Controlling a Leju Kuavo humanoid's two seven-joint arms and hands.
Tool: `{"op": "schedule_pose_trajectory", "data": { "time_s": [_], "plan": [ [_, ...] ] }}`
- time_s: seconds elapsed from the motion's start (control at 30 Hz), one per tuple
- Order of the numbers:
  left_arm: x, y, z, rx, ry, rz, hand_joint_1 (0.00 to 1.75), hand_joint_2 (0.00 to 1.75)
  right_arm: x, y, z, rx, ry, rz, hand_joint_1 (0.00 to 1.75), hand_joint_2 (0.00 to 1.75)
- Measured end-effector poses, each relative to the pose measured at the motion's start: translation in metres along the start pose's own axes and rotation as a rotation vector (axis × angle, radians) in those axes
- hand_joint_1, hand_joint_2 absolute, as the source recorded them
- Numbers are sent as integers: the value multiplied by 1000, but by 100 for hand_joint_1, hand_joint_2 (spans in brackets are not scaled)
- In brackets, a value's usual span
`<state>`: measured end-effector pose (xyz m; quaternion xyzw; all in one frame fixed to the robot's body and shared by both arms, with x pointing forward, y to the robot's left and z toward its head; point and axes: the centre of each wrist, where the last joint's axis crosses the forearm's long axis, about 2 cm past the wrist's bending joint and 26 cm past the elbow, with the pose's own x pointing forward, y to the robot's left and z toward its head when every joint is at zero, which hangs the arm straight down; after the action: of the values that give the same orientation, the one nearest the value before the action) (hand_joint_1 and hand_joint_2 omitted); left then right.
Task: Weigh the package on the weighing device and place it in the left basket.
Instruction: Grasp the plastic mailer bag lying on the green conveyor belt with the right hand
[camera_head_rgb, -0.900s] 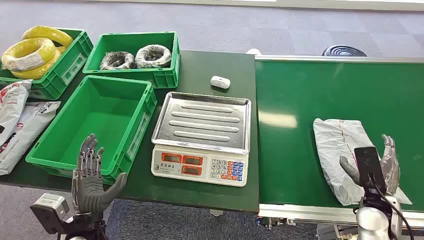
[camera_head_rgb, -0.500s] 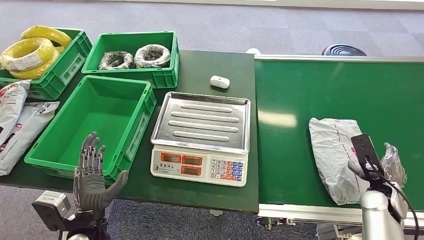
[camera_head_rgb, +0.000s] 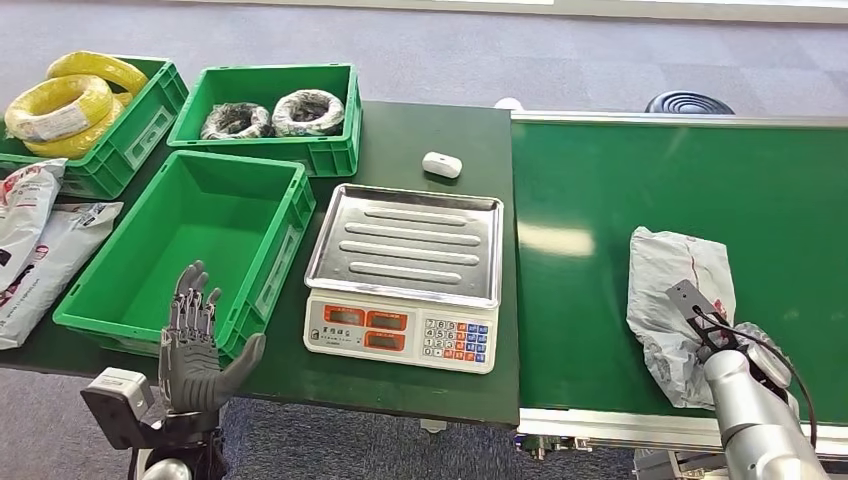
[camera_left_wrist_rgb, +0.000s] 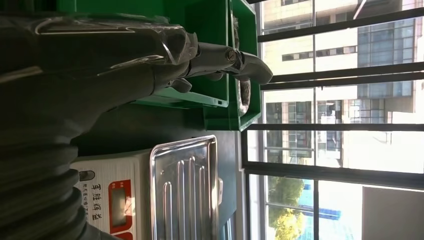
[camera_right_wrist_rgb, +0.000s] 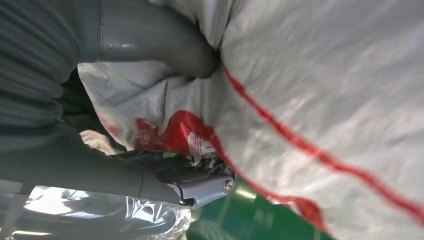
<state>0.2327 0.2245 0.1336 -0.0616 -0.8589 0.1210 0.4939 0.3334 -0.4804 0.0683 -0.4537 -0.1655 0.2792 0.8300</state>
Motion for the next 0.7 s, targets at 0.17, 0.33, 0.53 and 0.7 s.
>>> {"op": "schedule_pose_trajectory", "data": {
  "time_s": [0.17,0.33,0.53,0.7],
  "plan": [
    [-1,-1,2,2,10,1,0,175,2,0,0,14,-115,-64,172,175],
    [-2,1,6,9,16,-4,0,175,9,1,3,-4,-270,-211,175,175],
    [1,4,6,30,-10,-11,0,175,42,-15,19,-239,-569,-430,175,175],
    [4,6,0,39,-64,-16,0,175,92,-49,67,-502,-856,-616,175,175]
  ]
}}
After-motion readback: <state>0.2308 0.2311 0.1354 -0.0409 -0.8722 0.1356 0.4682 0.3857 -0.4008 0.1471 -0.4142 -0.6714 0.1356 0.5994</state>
